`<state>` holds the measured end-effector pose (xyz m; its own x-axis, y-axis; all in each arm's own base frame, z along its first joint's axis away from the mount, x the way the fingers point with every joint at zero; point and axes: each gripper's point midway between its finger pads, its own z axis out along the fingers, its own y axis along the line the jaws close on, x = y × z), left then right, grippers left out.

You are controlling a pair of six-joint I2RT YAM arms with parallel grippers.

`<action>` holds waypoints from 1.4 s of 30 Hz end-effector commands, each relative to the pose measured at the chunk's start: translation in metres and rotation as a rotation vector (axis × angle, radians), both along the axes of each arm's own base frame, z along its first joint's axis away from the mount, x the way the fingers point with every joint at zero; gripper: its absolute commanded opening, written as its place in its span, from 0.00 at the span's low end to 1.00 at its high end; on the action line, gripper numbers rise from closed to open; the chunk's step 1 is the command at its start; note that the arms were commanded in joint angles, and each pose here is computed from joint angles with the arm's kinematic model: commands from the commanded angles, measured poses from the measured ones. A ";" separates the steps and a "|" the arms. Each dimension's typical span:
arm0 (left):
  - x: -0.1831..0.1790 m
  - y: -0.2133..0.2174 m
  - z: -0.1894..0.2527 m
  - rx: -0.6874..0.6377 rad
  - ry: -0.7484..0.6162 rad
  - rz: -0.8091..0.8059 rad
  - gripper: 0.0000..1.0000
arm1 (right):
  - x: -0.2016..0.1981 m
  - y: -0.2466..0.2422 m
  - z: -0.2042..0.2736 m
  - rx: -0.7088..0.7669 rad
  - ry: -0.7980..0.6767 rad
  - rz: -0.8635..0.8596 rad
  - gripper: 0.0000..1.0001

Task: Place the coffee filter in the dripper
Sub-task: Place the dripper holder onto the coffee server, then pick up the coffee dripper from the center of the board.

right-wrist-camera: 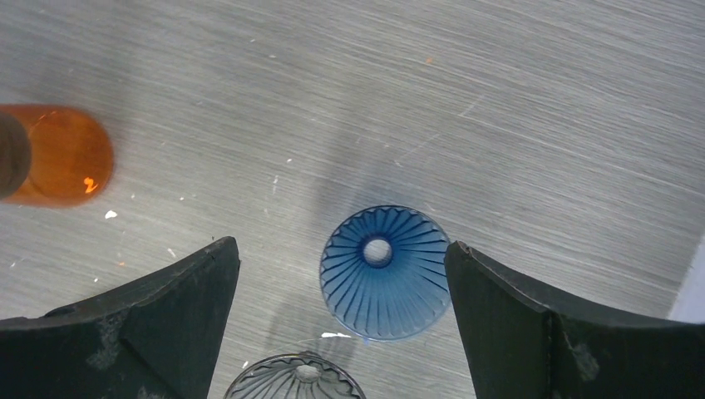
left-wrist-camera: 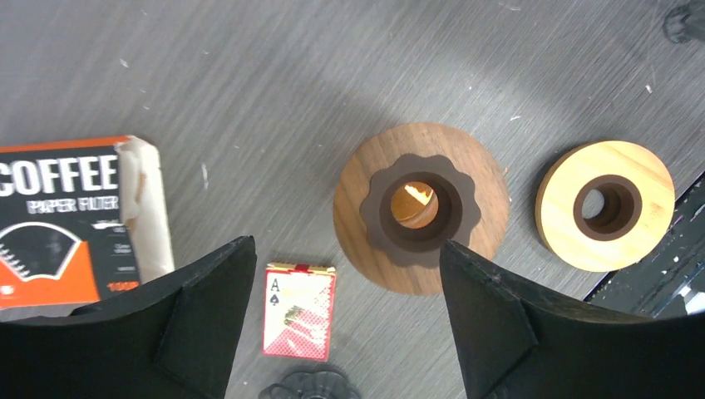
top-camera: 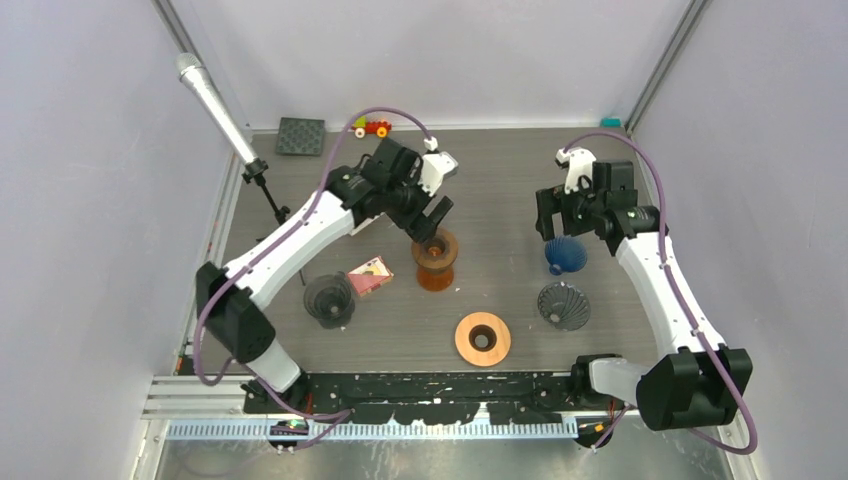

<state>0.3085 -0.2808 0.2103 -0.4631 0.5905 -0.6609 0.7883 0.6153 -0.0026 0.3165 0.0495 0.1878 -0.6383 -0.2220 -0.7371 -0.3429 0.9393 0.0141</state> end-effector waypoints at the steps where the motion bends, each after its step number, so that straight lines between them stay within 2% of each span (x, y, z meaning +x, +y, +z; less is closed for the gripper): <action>1: -0.004 0.015 0.038 -0.027 -0.151 -0.027 0.85 | 0.009 -0.028 0.017 -0.088 -0.021 -0.148 0.95; 5: -0.011 0.025 0.042 -0.029 -0.197 -0.032 0.85 | 0.003 -0.058 -0.008 -0.179 0.085 -0.249 0.85; 6: -0.012 0.027 0.043 -0.030 -0.203 -0.031 0.85 | 0.002 -0.065 -0.014 -0.178 0.115 -0.269 0.81; 11: -0.017 0.028 0.043 -0.042 -0.206 -0.034 0.85 | -0.003 -0.090 -0.042 -0.167 0.239 -0.320 0.72; 17: -0.019 0.028 0.046 -0.058 -0.203 -0.034 0.85 | -0.013 -0.087 -0.079 -0.138 0.384 -0.280 0.60; 23: -0.020 0.028 0.048 -0.063 -0.206 -0.035 0.85 | -0.018 -0.086 -0.102 -0.112 0.467 -0.269 0.49; 30: -0.021 0.029 0.051 -0.070 -0.213 -0.034 0.85 | -0.017 -0.083 -0.113 -0.084 0.514 -0.254 0.38; 37: -0.023 0.029 0.051 -0.076 -0.215 -0.038 0.85 | -0.018 -0.082 -0.114 -0.077 0.517 -0.252 0.36; 42: -0.024 0.029 0.051 -0.079 -0.214 -0.040 0.85 | -0.018 -0.081 -0.120 -0.072 0.541 -0.251 0.28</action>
